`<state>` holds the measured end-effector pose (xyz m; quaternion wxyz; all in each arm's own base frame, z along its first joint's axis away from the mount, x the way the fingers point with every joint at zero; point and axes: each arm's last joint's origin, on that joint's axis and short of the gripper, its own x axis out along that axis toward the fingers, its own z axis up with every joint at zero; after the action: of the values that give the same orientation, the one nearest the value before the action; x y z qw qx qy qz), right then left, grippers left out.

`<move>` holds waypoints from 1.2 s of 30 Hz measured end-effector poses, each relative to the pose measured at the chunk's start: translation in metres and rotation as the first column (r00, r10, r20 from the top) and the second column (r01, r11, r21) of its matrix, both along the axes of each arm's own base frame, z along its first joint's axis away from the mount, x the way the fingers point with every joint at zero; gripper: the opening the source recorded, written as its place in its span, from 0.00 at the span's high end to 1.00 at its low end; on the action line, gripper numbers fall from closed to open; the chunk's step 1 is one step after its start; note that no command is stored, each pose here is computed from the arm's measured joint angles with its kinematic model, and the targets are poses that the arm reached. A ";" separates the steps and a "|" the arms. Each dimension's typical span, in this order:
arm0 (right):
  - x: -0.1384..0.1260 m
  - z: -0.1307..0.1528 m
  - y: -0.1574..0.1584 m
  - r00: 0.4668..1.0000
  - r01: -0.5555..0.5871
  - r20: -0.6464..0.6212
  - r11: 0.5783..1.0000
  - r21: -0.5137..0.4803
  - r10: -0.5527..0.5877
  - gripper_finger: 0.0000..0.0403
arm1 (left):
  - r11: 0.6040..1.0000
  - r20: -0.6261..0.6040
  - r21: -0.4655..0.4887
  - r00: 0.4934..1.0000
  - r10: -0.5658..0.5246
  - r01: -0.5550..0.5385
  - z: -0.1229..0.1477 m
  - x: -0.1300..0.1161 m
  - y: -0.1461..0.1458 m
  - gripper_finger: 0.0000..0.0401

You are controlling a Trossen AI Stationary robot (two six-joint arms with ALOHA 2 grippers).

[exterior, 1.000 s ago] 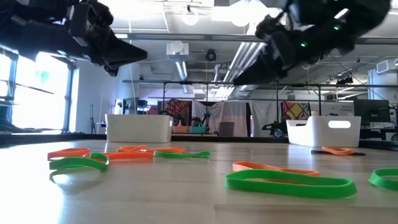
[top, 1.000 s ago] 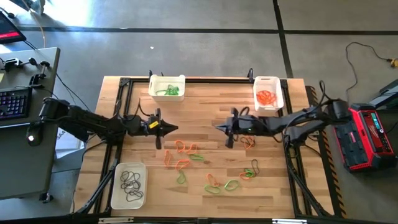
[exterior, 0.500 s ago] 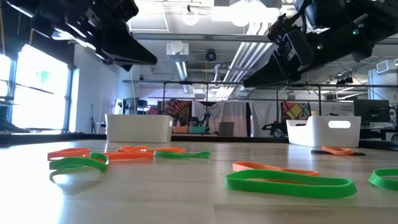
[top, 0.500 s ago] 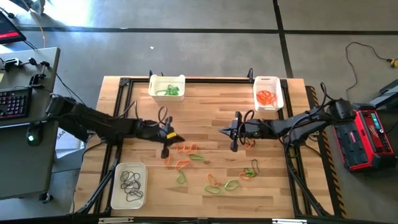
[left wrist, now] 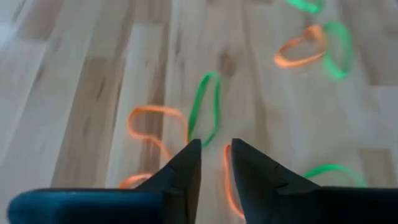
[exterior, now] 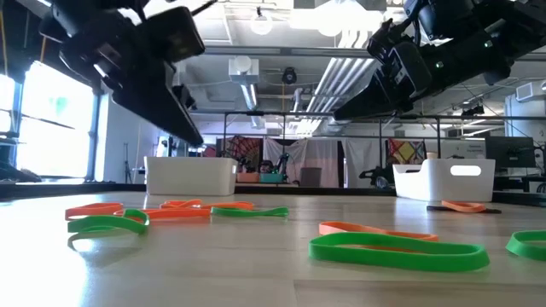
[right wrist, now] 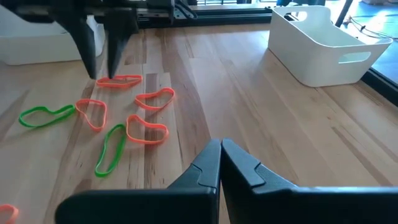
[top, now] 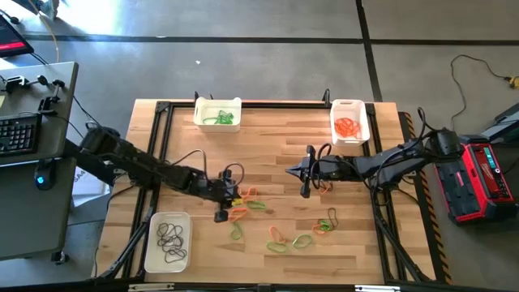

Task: Sort rubber bands into baskets
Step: Put the orange rubber band into the top right white bin

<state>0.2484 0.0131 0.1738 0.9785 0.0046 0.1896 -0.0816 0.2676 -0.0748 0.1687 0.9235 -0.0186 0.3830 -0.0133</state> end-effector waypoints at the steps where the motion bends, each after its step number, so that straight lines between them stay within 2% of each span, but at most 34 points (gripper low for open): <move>1: 0.000 0.000 0.000 1.000 0.000 0.000 1.000 0.000 0.000 1.00 | 1.000 -0.025 0.010 1.000 0.018 -0.017 0.000 0.001 0.000 0.78; 6: 0.000 0.000 0.000 1.000 0.001 -0.001 1.000 0.003 -0.001 1.00 | 0.998 -0.121 0.013 0.991 0.060 -0.059 -0.002 0.008 -0.002 0.72; 14: 0.000 0.000 0.000 1.000 0.003 -0.001 1.000 0.007 -0.003 1.00 | 0.994 -0.194 -0.091 0.978 -0.080 0.063 -0.014 0.020 -0.018 0.71; 18: 0.000 0.000 0.000 1.000 0.003 0.000 1.000 0.007 -0.003 1.00 | 0.995 -0.236 -0.076 0.969 -0.078 0.062 -0.026 0.024 -0.022 0.71; 26: 0.000 0.000 0.000 1.000 0.004 0.001 1.000 0.010 -0.004 1.00 | 1.000 -0.259 0.013 0.966 0.003 0.001 -0.034 0.032 -0.020 0.71; 32: 0.000 0.000 0.000 1.000 0.004 -0.002 1.000 0.009 -0.004 1.00 | 1.000 -0.282 0.011 0.959 -0.003 0.006 -0.035 0.030 -0.020 0.71; 36: 0.000 0.000 0.000 1.000 0.004 -0.004 1.000 0.009 -0.004 1.00 | 1.000 -0.293 0.011 0.956 -0.004 0.008 -0.035 0.029 -0.020 0.75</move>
<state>0.2484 0.0131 0.1734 0.9779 0.0094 0.1917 -0.0827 0.2967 -0.0945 0.1333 0.8565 -0.0134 0.5159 -0.0109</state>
